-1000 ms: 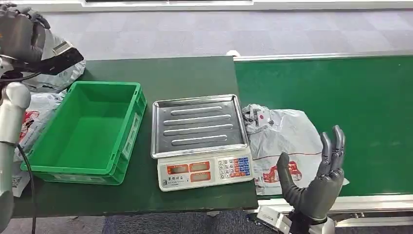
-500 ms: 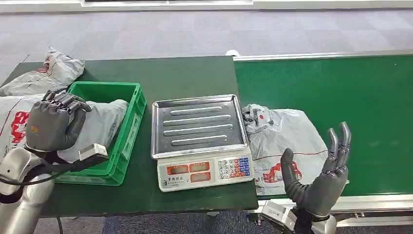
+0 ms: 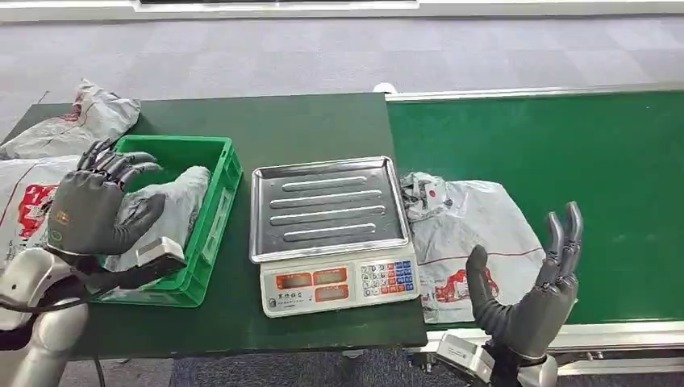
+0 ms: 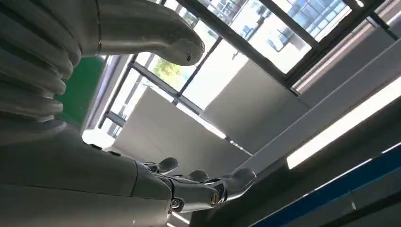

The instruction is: Moved the parcel from conveyor to table for the left to box.

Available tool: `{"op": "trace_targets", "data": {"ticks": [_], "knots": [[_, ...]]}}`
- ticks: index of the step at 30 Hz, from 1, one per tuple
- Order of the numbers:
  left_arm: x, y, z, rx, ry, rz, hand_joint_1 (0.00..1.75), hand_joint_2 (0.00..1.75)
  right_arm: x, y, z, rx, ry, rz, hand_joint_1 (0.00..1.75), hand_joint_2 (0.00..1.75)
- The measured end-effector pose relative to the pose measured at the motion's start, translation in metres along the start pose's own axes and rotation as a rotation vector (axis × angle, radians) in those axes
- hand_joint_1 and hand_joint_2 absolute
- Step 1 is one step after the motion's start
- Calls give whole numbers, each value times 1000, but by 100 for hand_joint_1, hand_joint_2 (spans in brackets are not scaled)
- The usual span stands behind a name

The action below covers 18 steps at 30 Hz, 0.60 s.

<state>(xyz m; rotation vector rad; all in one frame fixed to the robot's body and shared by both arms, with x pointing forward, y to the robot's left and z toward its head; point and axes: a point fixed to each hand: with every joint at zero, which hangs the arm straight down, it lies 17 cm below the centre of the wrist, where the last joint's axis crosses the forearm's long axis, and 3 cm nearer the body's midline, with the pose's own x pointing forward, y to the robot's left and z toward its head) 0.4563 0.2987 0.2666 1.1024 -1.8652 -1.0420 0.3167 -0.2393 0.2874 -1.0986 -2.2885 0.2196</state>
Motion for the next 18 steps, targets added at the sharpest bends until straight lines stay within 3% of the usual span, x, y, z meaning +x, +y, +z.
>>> {"op": "trace_targets", "data": {"ticks": [14, 18], "knots": [[-25, -2, 2, 66, 126, 102, 0, 0, 0, 2, -2, 7, -4, 19, 0, 175], [-29, 45, 3, 313, 106, 223, 0, 0, 1, 3, -2, 16, -8, 32, 0, 175]]}}
